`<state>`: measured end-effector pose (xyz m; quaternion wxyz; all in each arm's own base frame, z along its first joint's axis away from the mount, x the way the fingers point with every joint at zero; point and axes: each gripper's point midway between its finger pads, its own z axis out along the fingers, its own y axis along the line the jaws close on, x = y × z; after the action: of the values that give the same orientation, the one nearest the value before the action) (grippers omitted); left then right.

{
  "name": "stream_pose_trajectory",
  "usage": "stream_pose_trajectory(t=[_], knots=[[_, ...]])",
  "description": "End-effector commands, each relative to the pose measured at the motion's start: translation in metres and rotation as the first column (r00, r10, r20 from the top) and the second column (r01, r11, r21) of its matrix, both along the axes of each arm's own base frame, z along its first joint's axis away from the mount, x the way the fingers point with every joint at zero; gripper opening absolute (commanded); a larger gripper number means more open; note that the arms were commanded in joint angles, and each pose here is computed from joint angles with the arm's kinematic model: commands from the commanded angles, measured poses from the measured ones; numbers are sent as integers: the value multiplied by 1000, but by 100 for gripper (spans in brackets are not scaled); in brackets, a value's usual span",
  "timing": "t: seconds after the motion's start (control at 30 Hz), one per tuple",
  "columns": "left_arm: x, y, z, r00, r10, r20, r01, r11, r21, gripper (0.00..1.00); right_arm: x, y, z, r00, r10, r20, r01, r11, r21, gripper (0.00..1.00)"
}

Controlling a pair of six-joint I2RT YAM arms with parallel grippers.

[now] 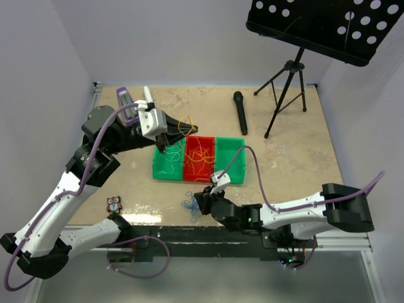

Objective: Untangle the cables

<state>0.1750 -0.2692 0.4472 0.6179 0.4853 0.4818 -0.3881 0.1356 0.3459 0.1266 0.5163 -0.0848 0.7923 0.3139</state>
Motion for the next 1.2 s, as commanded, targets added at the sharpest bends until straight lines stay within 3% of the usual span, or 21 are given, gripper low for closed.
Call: stream_pose_trajectory(t=[0.0,0.17,0.37,0.7,0.9,1.17], knots=[[27,11,38,977,156,147,-149,987,-60,0,-15,-2,-14,995,20,-95,-16,999,45,8],[45,7,24,970,201,135,-199,980,-25,0,-37,-5,-17,990,23,-139,-15,998,53,7],[64,-2,-43,973,222,56,-226,972,63,0,-51,-24,2,985,7,-170,9,995,96,6],[110,-15,-142,955,293,45,-296,929,223,0,-47,-53,19,980,-56,-191,80,989,121,9],[138,-14,-161,924,352,153,-379,896,230,0,-47,-55,18,977,-69,-201,96,987,128,10],[153,-13,-194,901,383,201,-426,866,260,0,-48,-51,16,978,-56,-199,81,989,121,12]])
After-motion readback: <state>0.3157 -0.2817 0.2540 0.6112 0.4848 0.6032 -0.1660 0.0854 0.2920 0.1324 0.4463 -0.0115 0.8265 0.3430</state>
